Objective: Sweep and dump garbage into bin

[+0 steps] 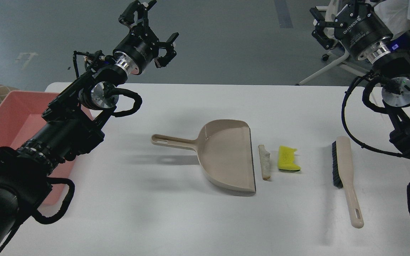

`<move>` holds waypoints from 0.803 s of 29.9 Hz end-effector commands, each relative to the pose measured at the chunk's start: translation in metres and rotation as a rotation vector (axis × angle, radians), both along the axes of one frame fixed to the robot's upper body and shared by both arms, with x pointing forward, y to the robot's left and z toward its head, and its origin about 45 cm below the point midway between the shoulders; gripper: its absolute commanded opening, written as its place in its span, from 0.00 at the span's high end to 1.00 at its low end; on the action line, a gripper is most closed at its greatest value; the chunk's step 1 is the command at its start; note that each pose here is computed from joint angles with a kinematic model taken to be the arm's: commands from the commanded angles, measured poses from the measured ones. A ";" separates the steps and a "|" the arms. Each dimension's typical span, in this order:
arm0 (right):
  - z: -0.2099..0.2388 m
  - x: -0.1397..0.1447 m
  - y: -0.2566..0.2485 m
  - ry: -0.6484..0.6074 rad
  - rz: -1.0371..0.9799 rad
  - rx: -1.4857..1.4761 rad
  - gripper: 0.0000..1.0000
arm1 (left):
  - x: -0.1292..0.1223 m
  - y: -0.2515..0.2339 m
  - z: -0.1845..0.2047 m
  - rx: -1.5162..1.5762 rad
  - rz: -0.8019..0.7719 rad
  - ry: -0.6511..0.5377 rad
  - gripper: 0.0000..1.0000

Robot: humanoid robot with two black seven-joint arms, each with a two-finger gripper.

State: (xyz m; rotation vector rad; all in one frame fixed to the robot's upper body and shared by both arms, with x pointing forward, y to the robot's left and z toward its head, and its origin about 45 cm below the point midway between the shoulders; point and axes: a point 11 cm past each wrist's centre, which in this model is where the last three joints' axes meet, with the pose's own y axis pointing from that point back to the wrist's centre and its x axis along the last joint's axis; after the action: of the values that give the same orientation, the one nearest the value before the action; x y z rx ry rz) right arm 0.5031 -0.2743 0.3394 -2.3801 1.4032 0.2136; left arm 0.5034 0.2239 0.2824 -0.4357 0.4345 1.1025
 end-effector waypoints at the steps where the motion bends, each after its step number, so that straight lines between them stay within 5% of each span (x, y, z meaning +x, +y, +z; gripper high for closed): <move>1: 0.001 0.000 -0.001 -0.001 -0.002 -0.001 0.00 | 0.001 -0.003 0.004 0.000 -0.005 -0.007 0.02; 24: 0.017 0.002 -0.014 -0.031 -0.024 -0.019 0.00 | 0.003 -0.004 0.011 -0.029 0.005 -0.022 0.02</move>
State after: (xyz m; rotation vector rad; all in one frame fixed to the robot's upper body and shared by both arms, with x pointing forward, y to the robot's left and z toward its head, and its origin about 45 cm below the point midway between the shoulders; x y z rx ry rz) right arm 0.5053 -0.2872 0.3570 -2.3730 1.4212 0.1572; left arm 0.5063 0.2197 0.2917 -0.4579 0.4241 1.0960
